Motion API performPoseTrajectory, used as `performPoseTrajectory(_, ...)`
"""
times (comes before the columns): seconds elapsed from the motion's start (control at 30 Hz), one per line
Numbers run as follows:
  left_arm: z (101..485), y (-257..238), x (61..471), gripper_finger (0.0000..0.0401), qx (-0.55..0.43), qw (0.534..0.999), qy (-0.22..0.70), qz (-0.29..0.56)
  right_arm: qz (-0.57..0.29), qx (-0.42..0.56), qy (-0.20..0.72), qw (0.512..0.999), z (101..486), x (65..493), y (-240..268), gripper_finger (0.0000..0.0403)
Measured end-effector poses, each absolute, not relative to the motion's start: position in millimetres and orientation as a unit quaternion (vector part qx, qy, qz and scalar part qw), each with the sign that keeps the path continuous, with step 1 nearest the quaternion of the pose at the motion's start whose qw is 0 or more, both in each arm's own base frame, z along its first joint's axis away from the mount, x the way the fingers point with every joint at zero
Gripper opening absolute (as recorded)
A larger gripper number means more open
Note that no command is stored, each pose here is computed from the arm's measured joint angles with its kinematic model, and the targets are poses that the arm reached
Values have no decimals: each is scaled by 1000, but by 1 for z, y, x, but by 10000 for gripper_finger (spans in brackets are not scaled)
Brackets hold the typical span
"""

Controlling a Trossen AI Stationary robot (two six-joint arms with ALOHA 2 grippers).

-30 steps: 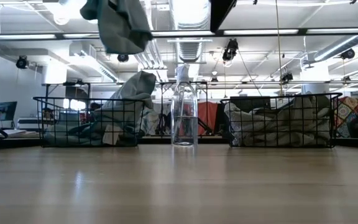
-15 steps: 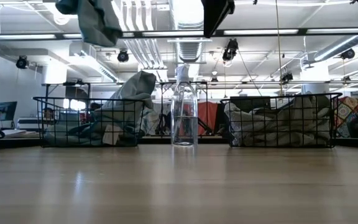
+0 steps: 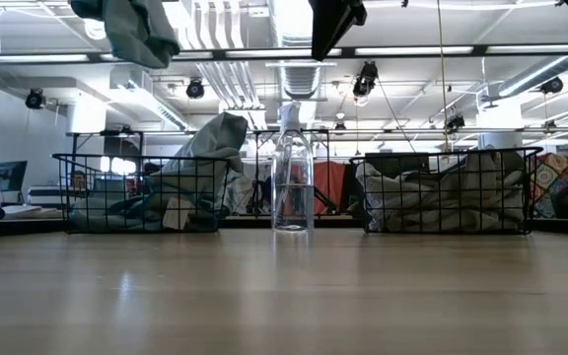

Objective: Sort microfiber towel by color & place in baskets
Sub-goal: Put the blue microfiber towel into the left black wire basket

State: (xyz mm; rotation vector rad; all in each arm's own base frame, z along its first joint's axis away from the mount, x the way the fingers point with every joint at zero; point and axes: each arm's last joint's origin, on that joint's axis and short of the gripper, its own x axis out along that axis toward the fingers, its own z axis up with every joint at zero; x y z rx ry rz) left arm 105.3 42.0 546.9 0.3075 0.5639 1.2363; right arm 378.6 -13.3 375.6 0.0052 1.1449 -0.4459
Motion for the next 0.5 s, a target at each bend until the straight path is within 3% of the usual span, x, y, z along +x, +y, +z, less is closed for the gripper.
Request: performPoseTrajectory(0.5,543,41,110,0,116,804,262,520,-209,5,528,823,376,380,-13,66)
